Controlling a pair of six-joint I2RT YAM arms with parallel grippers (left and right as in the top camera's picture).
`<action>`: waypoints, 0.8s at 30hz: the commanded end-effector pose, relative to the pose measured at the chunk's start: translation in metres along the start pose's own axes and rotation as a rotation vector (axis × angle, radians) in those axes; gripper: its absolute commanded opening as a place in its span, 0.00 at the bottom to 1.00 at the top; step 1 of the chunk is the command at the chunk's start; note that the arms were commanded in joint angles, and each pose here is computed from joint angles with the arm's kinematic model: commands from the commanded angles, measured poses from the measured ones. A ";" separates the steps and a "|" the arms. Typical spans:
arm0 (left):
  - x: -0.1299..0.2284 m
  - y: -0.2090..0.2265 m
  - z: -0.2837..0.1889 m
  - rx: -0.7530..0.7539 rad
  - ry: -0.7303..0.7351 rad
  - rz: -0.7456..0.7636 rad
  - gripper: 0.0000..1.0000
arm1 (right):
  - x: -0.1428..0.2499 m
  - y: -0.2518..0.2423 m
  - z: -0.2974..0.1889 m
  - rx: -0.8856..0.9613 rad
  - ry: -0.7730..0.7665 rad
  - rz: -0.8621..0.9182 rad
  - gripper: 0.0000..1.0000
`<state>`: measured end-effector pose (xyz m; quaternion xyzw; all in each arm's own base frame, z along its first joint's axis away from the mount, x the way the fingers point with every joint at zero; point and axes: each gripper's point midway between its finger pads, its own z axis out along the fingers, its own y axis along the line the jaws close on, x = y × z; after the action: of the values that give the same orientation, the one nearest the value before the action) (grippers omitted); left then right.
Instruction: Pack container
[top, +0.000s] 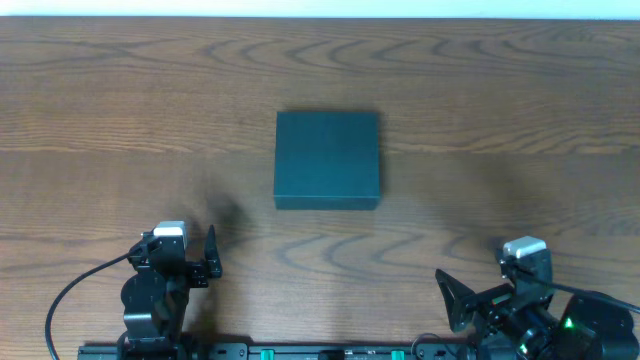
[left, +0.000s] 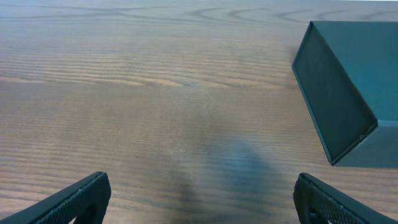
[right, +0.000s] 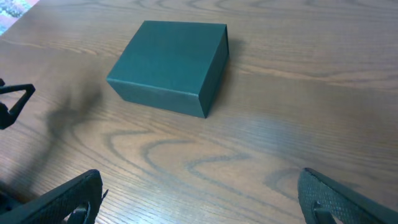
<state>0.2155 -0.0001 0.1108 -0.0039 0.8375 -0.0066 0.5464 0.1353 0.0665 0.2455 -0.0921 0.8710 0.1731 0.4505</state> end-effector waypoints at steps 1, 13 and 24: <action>0.006 0.002 0.003 -0.011 0.010 0.013 0.95 | 0.001 0.002 0.000 -0.009 0.000 0.003 0.99; 0.006 0.002 0.003 -0.011 0.010 0.013 0.96 | 0.001 0.002 0.000 -0.009 0.000 0.003 0.99; 0.006 0.002 0.003 -0.011 0.010 0.013 0.95 | 0.001 -0.049 0.007 0.262 -0.016 -0.110 0.99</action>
<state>0.2155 -0.0001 0.1108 -0.0039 0.8375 -0.0066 0.5464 0.1493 0.0395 0.2419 -0.0867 0.8733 0.0826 0.4723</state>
